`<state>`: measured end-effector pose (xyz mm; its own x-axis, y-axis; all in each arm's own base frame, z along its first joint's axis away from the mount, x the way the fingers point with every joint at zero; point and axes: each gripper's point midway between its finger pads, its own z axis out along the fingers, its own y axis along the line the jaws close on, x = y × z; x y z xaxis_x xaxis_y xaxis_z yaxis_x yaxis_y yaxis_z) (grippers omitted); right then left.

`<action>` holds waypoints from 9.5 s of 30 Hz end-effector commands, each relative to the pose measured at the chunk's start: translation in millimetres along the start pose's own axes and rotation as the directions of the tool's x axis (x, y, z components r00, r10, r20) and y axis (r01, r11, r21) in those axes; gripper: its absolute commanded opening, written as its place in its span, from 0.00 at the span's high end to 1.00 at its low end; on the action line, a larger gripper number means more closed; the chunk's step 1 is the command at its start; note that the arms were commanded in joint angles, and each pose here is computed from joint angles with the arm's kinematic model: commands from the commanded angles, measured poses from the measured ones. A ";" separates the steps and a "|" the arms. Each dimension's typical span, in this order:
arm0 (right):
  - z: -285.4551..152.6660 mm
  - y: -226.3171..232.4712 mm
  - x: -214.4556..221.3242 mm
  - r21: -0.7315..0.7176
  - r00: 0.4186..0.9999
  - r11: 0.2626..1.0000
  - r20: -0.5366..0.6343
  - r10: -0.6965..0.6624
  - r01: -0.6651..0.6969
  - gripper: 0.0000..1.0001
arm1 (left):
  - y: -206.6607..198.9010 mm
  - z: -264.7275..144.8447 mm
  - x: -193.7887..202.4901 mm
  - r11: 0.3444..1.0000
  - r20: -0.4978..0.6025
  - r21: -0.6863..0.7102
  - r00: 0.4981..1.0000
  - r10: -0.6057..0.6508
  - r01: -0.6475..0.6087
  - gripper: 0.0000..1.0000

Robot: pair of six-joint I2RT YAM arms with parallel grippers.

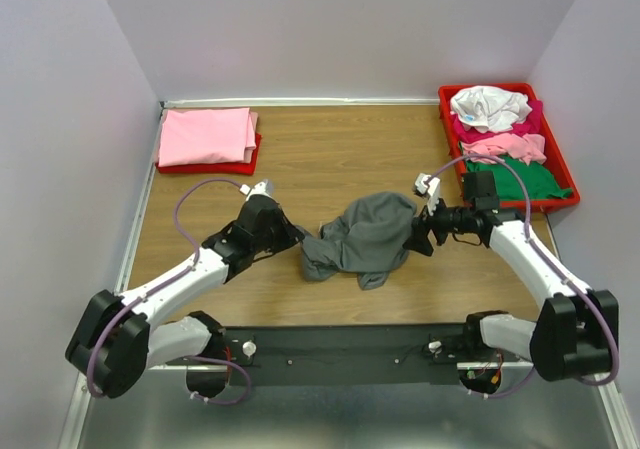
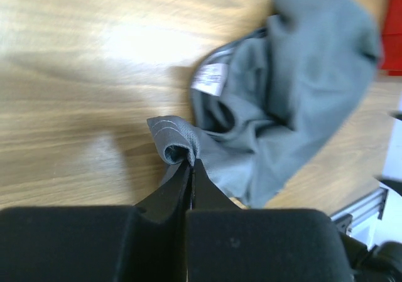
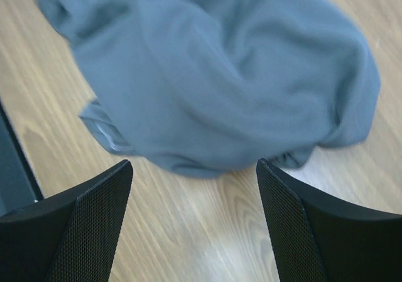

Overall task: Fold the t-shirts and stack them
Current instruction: Flatten the tshirt out

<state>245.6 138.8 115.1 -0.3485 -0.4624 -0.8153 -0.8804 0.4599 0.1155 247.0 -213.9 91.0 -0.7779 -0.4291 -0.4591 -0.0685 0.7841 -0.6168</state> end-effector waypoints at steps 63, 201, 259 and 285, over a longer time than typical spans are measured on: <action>-181.4 -21.1 -281.8 0.438 0.898 0.861 0.219 -0.381 0.259 1.00 | -187.7 -317.3 -202.3 0.747 0.905 0.092 0.368 0.212 -0.658 1.00; -59.7 -2.8 67.7 -0.064 0.968 0.996 -0.243 -0.071 0.057 0.22 | 10.3 -67.4 -14.0 0.977 -0.039 0.201 0.996 0.076 -0.067 0.37; -63.1 -123.0 9.7 0.421 0.945 0.894 -0.202 0.259 -0.155 0.27 | 29.1 -46.0 89.0 0.955 -0.351 -0.048 0.900 0.259 -0.293 0.43; -25.1 -92.9 105.5 0.244 0.851 0.945 -0.426 0.306 -0.218 0.28 | 50.9 -33.4 108.7 0.952 -0.416 -0.091 0.880 0.229 -0.291 0.34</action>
<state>274.0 28.1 28.1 -0.7318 -0.5556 -0.3948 -0.6524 0.7387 0.1697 130.9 -209.2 31.2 -0.9676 -0.0256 -0.2512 0.0917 0.8915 -0.4437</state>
